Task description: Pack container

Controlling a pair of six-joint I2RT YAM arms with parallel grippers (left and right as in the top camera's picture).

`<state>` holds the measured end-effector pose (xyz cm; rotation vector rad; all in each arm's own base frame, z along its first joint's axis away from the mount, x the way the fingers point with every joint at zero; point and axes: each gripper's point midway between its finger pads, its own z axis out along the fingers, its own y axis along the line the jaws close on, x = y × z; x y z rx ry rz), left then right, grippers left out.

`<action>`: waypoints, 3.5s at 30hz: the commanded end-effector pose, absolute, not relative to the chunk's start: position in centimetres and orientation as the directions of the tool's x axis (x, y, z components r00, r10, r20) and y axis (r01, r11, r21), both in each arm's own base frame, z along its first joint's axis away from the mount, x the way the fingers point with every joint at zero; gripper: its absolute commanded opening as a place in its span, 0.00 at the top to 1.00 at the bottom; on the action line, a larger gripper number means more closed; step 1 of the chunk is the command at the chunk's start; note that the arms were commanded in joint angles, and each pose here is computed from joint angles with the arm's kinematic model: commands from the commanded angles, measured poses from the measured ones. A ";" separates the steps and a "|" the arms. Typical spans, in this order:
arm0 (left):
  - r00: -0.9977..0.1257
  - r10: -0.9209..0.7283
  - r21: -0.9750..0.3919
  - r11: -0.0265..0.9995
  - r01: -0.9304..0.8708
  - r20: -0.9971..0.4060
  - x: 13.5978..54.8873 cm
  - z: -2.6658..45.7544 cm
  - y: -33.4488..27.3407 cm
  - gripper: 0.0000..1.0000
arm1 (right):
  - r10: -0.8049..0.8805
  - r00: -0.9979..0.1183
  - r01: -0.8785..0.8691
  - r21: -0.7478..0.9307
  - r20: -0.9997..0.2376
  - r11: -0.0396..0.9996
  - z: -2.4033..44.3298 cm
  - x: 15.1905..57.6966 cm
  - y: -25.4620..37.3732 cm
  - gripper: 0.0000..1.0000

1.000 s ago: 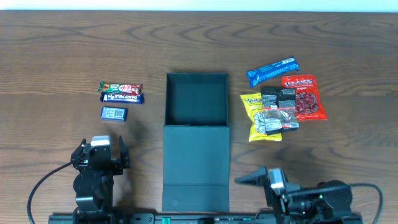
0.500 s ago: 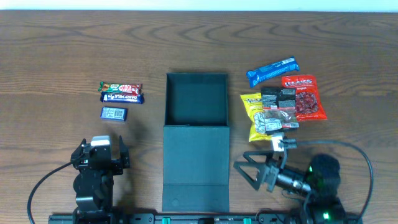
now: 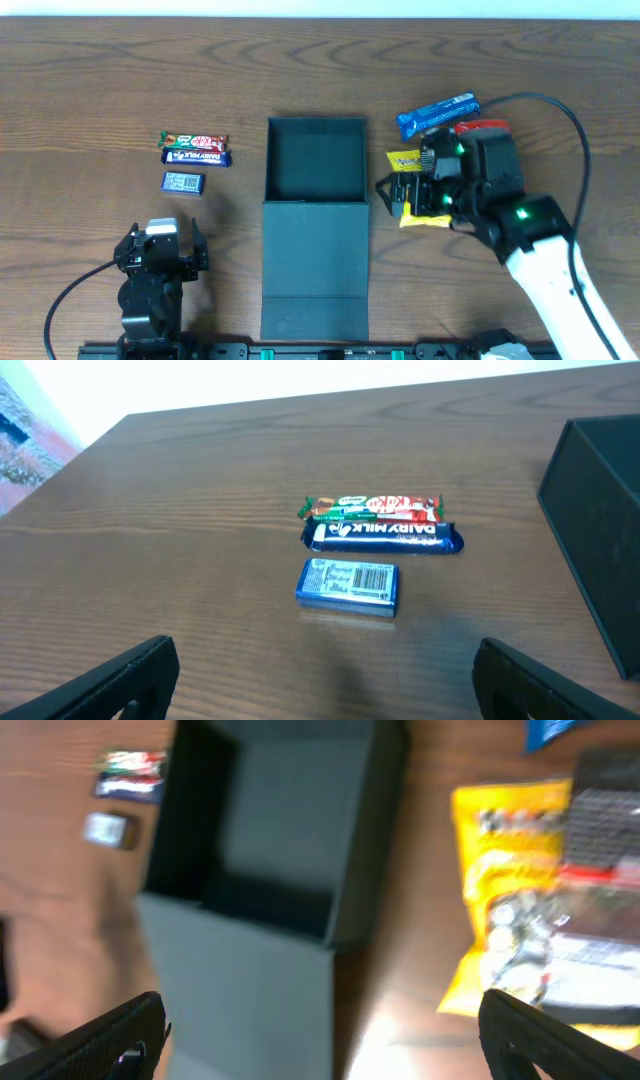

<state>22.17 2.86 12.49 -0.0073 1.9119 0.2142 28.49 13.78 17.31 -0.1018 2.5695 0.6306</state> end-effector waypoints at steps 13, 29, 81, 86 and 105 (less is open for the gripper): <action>-0.368 0.102 0.158 0.979 -0.126 -0.924 22.1 11.5 3.3 0.05 | -0.221 -0.801 -0.355 0.144 -0.556 0.924 12.8 37.1 15.4 0.01; -0.368 0.102 0.158 0.979 -0.126 -0.924 22.1 11.5 3.3 0.05 | -0.236 -0.842 -0.298 0.052 -0.485 0.953 7.7 36.7 19.0 0.52; -0.368 0.102 0.158 0.979 -0.126 -0.924 22.1 11.5 3.3 0.05 | 0.186 -0.841 0.123 0.156 -0.508 0.980 8.0 45.2 17.7 0.99; -0.367 0.102 0.158 0.979 -0.126 -0.924 22.1 11.5 3.3 0.05 | 0.197 -0.839 0.133 0.160 -0.507 0.978 8.0 45.7 16.8 0.99; -0.367 0.102 0.158 0.979 -0.127 -0.924 22.1 11.5 3.3 0.05 | 0.049 -0.897 -0.018 0.147 -0.440 0.989 7.2 44.0 17.5 0.99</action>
